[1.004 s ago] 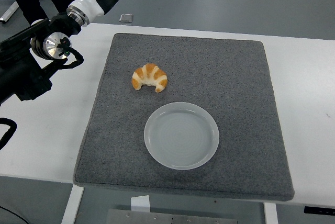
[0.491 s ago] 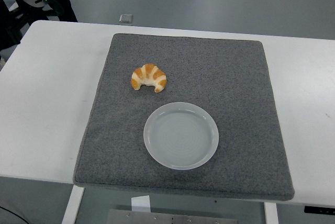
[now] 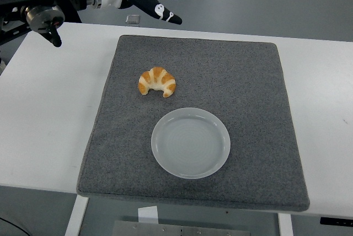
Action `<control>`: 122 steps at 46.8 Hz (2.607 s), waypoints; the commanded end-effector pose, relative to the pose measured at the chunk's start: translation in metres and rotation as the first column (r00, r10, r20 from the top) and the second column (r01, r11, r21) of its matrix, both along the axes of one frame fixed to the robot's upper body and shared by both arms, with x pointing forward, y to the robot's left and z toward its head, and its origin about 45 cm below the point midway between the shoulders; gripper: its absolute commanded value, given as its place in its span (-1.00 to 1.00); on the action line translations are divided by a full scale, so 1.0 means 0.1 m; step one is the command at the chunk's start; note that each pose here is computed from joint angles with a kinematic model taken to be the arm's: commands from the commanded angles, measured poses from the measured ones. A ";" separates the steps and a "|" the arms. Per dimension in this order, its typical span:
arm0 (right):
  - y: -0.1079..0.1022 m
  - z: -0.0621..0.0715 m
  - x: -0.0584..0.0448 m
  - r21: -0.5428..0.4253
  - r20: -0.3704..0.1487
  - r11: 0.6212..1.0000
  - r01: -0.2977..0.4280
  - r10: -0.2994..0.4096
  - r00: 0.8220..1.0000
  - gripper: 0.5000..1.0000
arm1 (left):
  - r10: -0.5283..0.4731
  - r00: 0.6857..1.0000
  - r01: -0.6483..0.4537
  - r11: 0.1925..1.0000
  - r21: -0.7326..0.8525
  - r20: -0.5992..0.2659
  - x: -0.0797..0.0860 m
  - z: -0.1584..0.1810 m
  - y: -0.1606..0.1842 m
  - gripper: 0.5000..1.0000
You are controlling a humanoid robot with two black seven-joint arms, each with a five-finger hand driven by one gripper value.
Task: Place the bread on the plate
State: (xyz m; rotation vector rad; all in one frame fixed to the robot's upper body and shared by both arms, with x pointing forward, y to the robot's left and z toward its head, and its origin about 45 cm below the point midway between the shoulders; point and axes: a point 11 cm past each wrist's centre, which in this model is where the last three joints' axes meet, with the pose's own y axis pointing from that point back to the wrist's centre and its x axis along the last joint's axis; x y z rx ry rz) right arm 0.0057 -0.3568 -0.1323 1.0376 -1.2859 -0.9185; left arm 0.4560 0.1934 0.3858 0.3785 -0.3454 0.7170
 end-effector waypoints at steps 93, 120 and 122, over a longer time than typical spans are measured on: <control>0.00 0.00 0.01 -0.002 0.001 1.000 0.000 0.000 1.000 0.81 | 0.088 0.977 -0.154 0.922 0.354 0.196 -0.09 -1.77 0.22 0.93; -0.01 0.00 0.00 -0.003 0.000 1.000 0.000 0.000 1.000 0.81 | 0.104 0.973 -0.171 0.925 0.339 0.207 -0.05 -1.85 0.22 0.75; -0.01 0.00 0.00 -0.003 0.000 1.000 0.000 0.000 1.000 0.81 | 0.108 0.973 -0.173 0.927 0.334 0.206 -0.05 -1.85 0.22 0.75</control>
